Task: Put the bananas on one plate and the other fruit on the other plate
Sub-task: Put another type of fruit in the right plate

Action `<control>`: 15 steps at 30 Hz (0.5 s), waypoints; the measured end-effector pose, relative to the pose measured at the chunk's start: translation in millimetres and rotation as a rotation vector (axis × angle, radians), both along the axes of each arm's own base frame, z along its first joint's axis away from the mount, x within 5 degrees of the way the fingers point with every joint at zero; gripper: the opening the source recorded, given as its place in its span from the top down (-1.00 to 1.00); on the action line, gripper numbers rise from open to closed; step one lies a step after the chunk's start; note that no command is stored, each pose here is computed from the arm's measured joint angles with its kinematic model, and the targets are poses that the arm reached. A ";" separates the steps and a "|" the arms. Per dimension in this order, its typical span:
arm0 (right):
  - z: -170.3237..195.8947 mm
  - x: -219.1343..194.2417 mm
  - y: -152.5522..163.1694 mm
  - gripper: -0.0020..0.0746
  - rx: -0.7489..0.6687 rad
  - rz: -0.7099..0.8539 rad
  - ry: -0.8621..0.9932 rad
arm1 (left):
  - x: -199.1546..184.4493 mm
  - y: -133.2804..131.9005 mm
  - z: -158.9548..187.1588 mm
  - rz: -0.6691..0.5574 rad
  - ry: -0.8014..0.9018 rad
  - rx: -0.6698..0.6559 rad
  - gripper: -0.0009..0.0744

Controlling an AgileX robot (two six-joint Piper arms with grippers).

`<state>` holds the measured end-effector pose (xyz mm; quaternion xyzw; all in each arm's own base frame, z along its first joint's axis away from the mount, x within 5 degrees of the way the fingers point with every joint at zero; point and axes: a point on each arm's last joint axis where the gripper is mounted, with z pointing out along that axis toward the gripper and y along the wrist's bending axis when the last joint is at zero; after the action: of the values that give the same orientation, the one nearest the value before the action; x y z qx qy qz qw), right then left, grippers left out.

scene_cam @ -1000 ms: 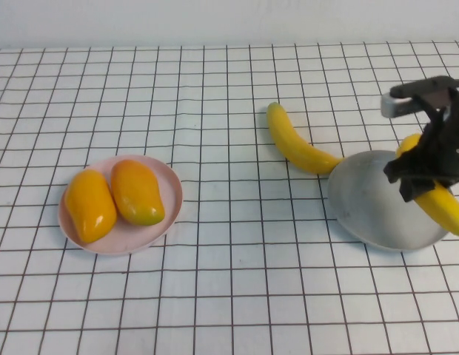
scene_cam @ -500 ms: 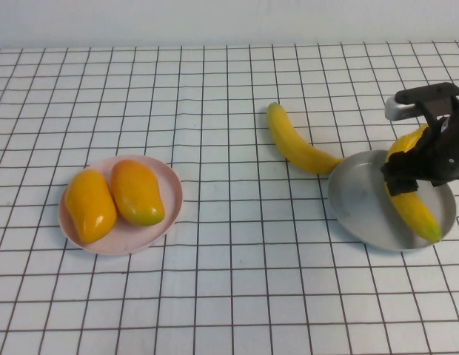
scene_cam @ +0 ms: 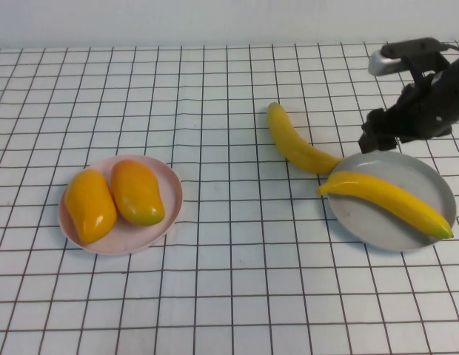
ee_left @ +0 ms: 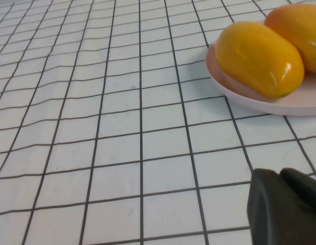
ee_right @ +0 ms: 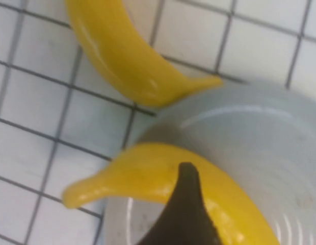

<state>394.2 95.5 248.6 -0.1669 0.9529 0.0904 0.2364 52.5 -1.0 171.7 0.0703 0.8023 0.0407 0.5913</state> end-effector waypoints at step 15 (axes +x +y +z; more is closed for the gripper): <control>-16.5 42.6 74.8 -0.40 0.025 0.308 -0.088 | 0.0 0.0 0.0 0.000 0.000 0.000 0.99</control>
<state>436.9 170.3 232.1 -0.3119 0.9036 0.1300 0.2633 52.5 -1.0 171.7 0.0703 0.8023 0.0407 0.5913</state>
